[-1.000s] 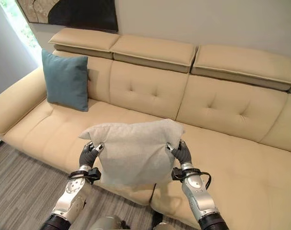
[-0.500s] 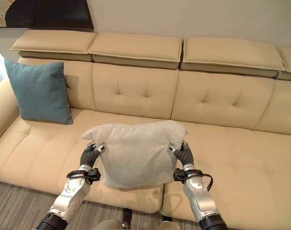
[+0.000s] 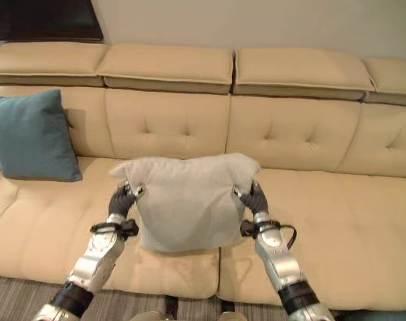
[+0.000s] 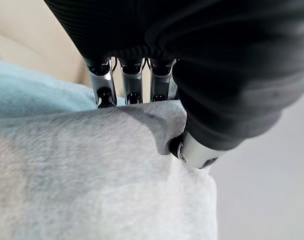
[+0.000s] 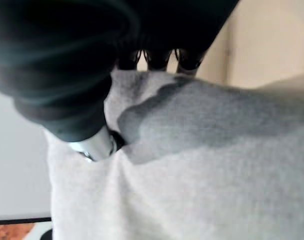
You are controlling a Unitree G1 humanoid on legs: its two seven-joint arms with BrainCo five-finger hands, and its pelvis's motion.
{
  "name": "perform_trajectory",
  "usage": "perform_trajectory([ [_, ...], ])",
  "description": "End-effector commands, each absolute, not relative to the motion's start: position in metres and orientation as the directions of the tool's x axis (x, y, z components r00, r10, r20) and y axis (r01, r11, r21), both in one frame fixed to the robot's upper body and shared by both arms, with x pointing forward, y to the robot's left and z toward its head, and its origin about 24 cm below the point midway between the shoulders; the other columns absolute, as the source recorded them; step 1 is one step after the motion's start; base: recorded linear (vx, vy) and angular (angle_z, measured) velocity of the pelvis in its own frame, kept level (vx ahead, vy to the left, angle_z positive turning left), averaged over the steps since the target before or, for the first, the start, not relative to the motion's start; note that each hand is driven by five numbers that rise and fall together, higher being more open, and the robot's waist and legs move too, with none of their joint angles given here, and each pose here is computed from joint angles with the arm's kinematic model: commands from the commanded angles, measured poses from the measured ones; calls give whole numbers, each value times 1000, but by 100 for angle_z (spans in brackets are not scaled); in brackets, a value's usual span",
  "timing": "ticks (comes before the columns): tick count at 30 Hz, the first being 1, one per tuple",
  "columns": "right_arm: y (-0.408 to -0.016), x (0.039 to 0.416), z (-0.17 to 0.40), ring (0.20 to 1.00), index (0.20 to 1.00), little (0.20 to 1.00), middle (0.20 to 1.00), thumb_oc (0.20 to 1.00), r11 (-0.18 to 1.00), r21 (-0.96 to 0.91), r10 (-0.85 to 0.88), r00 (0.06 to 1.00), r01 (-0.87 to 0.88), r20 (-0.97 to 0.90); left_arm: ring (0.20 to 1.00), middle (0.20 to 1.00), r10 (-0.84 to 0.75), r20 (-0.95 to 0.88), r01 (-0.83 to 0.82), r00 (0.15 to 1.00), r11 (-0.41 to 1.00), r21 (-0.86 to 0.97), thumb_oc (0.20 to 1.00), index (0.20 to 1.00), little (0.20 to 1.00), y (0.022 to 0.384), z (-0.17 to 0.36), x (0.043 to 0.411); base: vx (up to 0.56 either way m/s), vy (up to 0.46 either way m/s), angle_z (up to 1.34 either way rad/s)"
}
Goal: Pick up all the scattered cushions and arrange them neatly on the sofa.
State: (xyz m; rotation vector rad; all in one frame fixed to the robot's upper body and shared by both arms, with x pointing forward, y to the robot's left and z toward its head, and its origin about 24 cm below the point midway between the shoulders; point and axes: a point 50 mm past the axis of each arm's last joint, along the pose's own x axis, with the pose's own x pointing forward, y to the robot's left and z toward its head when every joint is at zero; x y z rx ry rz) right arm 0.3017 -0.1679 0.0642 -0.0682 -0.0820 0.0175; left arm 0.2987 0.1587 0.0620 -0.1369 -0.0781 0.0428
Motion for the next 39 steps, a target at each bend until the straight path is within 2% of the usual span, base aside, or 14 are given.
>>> perform_trajectory([
  [1,-119,316,134,200,200,200,200,200,990,-29,136,905,-136,403,200,200,-78,386,147,919,978,-151,200,200,200,111,132,320,-182,-8,-14],
  [3,-109,335,179,200,200,200,200,200,993,-63,118,845,-100,522,200,200,-95,516,179,851,977,-116,200,200,200,92,182,340,-205,5,-6],
  [4,-109,336,180,200,200,200,200,200,993,-63,118,843,-99,525,200,200,-94,519,179,850,977,-116,200,200,200,92,184,340,-206,10,-4],
  [6,-106,351,220,200,200,200,200,200,995,-83,92,790,-52,606,200,200,-90,593,168,800,983,-78,200,200,200,85,222,355,-199,15,-10],
  [9,-106,371,319,200,200,200,200,200,991,-102,18,650,92,760,200,200,-93,709,101,699,994,31,200,200,200,79,314,379,-202,12,-6],
  [16,-118,378,356,200,200,200,200,200,966,-161,-1,627,201,779,200,200,-94,734,106,673,994,30,200,200,200,78,346,380,-61,-11,-2],
  [22,-115,384,330,200,200,200,200,200,973,-139,-26,679,187,733,200,200,-108,700,102,706,994,50,200,200,200,72,330,384,-17,-30,-1],
  [23,-115,387,328,200,200,200,200,200,958,-171,-35,682,232,731,485,485,-102,685,43,722,994,103,485,485,485,77,332,389,-17,-44,-4],
  [24,-114,387,328,200,200,200,200,200,957,-171,-35,682,232,731,583,583,-102,685,43,721,994,103,583,583,583,77,332,389,-9,-37,-4],
  [25,-115,388,329,426,426,426,426,426,946,-186,-45,678,264,734,956,956,-93,681,19,726,993,115,956,956,956,79,334,391,-4,-16,-5],
  [26,-116,389,332,875,875,875,875,875,927,-212,-55,668,311,742,1000,1000,-83,685,-3,724,992,123,1000,1000,1000,82,339,392,-6,-34,-3],
  [27,-122,391,338,1000,1000,1000,1000,1000,883,-246,-86,654,399,751,1000,1000,-59,695,-47,717,990,133,1000,1000,1000,86,347,392,-3,-36,-1],
  [34,-145,393,362,1000,1000,1000,1000,1000,750,-284,-178,595,597,784,1000,1000,31,724,-229,689,957,176,1000,1000,1000,105,366,394,19,-30,-1],
  [39,-169,395,383,1000,1000,1000,1000,1000,617,-356,-221,589,702,777,1000,1000,141,736,-378,662,911,165,1000,1000,1000,135,389,393,29,-42,-2],
])
